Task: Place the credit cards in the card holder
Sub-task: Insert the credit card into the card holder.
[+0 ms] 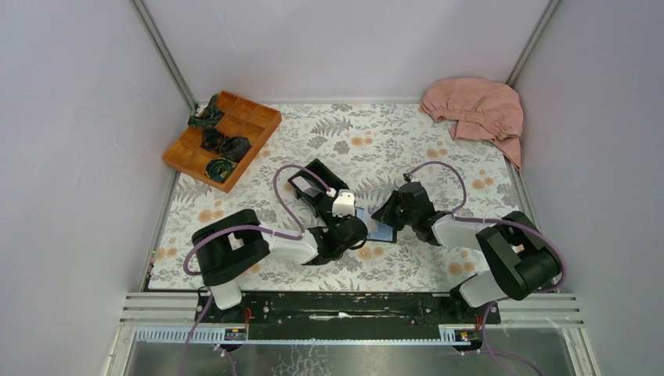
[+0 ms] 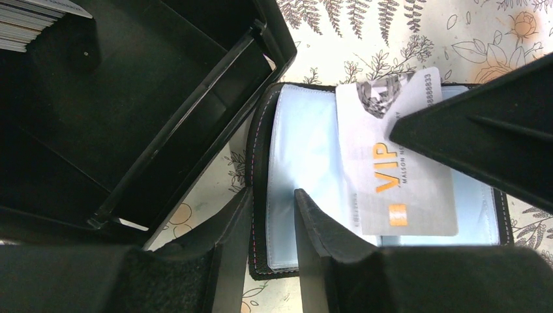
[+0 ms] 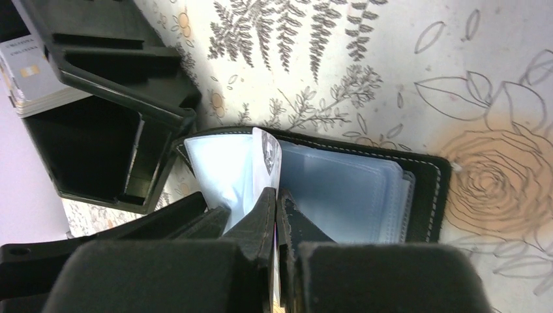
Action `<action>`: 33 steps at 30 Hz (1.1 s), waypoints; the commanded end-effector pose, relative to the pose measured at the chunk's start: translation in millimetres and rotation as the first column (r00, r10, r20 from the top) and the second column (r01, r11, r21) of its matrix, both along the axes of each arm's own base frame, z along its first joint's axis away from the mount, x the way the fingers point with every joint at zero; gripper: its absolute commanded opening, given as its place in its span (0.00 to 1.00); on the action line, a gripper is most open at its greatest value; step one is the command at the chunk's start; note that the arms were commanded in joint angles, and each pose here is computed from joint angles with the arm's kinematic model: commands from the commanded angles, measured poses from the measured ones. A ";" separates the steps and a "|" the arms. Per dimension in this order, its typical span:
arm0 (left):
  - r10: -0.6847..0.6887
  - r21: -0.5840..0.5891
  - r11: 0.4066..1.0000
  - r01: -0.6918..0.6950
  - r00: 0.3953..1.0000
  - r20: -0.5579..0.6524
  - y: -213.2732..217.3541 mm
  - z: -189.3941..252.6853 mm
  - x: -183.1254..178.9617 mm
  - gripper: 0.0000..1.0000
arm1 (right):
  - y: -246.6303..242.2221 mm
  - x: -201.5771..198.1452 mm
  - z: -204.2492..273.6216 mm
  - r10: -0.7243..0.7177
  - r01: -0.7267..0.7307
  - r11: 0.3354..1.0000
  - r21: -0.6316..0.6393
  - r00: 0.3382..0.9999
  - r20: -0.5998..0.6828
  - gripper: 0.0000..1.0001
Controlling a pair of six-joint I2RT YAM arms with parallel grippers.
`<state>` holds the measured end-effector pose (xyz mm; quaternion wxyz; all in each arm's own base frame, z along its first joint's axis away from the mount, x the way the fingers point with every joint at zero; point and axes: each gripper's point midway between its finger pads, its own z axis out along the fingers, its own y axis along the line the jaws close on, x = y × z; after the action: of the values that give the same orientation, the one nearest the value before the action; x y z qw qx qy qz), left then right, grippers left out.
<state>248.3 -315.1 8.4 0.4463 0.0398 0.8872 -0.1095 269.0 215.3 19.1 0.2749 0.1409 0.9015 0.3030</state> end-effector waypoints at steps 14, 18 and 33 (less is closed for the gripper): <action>-0.029 0.205 0.976 0.074 0.976 -0.215 48.9 -65.8 -49.4 0.36 | -31.9 -50.7 -50.8 -0.026 0.012 0.993 -0.120 0.992 -0.122 0.00; -0.023 0.210 0.975 0.069 0.977 -0.214 50.5 -66.1 -49.3 0.36 | -37.7 -58.2 -50.2 -0.030 0.013 0.989 -0.145 0.993 -0.114 0.00; -0.028 0.212 0.974 0.076 0.976 -0.218 48.2 -66.8 -50.0 0.36 | -25.6 -60.3 -58.6 -0.004 -0.013 0.991 -0.130 0.992 -0.128 0.00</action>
<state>247.9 -314.9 8.3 0.4485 0.0305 0.8860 -0.1135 253.1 211.4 14.4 0.3007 0.1556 0.8852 0.3191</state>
